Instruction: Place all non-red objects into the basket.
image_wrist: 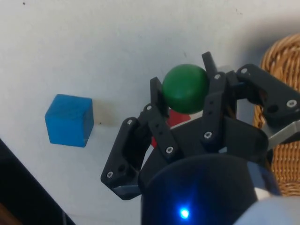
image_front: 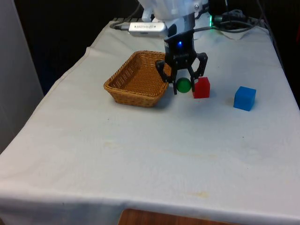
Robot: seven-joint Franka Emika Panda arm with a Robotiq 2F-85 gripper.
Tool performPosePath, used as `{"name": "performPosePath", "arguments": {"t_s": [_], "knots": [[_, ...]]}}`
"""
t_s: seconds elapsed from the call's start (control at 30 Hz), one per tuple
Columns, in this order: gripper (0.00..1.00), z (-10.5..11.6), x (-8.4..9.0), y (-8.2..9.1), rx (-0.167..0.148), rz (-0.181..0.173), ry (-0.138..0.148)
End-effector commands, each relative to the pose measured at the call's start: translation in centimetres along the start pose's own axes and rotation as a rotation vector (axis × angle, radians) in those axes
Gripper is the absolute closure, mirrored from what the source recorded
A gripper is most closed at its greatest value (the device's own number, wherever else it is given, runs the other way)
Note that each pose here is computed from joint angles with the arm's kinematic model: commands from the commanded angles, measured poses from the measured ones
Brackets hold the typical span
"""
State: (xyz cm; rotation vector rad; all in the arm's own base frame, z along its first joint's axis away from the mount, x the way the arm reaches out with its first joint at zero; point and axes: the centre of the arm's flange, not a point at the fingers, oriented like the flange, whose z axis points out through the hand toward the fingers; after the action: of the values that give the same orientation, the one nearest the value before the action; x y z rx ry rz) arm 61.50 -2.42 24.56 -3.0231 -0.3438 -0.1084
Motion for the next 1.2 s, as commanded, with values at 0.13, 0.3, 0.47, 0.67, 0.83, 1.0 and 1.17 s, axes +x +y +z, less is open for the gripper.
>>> {"name": "performPosePath", "arguments": {"t_s": [0.13, 0.3, 0.47, 0.67, 0.83, 1.0, 1.17], "knots": [[1.00, -1.4, -0.7, 0.3, 0.002, -0.011, 0.014], [1.00, -1.5, -0.9, 0.6, -0.001, -0.015, 0.012], [1.00, -2.7, -1.8, 1.4, -0.008, -0.029, 0.019], [1.00, -3.4, -2.8, 2.6, -0.019, -0.039, 0.022], [1.00, -3.7, -3.7, 3.5, -0.022, -0.044, 0.023], [1.00, -3.9, -5.2, 4.7, -0.026, -0.052, 0.018], [1.00, -4.1, -6.4, 5.5, -0.029, -0.056, 0.013]]}}
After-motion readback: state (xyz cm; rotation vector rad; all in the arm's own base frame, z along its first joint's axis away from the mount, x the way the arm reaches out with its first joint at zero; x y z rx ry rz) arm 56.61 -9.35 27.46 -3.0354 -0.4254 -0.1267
